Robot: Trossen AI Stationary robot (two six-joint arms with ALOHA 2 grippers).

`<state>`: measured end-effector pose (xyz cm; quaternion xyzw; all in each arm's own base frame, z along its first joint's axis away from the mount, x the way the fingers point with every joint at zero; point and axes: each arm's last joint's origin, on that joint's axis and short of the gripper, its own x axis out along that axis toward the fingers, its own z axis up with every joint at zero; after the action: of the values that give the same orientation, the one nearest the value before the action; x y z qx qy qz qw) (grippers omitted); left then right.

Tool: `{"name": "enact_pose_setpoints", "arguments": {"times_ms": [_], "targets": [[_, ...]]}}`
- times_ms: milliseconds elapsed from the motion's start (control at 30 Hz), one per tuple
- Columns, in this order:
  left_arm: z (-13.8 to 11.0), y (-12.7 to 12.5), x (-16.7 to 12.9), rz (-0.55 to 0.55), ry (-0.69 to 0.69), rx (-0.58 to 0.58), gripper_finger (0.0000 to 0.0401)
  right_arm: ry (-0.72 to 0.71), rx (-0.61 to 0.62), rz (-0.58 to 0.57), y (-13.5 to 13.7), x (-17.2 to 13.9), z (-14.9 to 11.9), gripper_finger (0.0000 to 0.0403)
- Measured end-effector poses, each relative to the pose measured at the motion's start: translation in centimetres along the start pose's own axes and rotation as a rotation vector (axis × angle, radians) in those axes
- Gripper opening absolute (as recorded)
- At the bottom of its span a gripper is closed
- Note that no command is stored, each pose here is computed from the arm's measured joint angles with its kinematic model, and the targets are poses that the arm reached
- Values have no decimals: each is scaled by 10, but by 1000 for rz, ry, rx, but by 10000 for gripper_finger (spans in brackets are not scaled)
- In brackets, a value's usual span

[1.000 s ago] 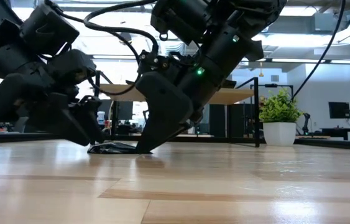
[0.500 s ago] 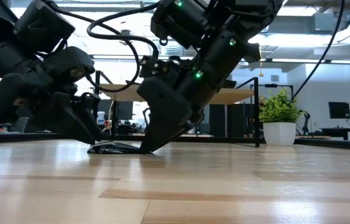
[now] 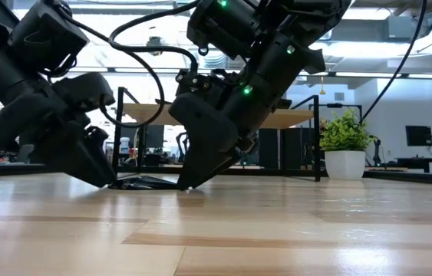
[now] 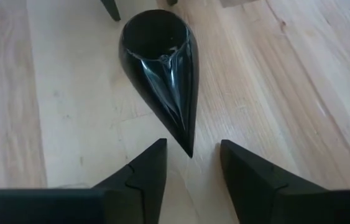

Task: Pick & Place Mini shaped plates
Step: Stack the black drop shaped plate on the black drop shaped plate on the shelf

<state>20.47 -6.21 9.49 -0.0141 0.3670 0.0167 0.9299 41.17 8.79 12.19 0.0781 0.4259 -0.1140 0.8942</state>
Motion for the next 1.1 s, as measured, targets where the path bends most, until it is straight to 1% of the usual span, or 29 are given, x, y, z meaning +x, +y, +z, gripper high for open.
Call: {"name": "enact_pose_setpoints", "arguments": {"times_ms": [200, 367, 500, 733, 967, 1100], "targets": [[1, 2, 1, -6, 4, -31, 182, -22, 8, 16, 1, 0, 2, 131], [2, 2, 1, -12, -12, -28, 176, -50, 17, 50, 3, 1, 4, 120], [2, 2, 1, -14, -15, -18, 173, -58, 19, 52, 4, 1, 5, 116], [3, 2, 1, -19, -24, -19, 172, -119, 40, 66, 4, 1, 11, 98], [4, 2, 1, -21, -32, -21, 172, -121, 45, 63, 2, 2, 12, 68], [4, 2, 1, -21, -33, -21, 172, -74, 34, 44, 1, -2, 9, 48]]}}
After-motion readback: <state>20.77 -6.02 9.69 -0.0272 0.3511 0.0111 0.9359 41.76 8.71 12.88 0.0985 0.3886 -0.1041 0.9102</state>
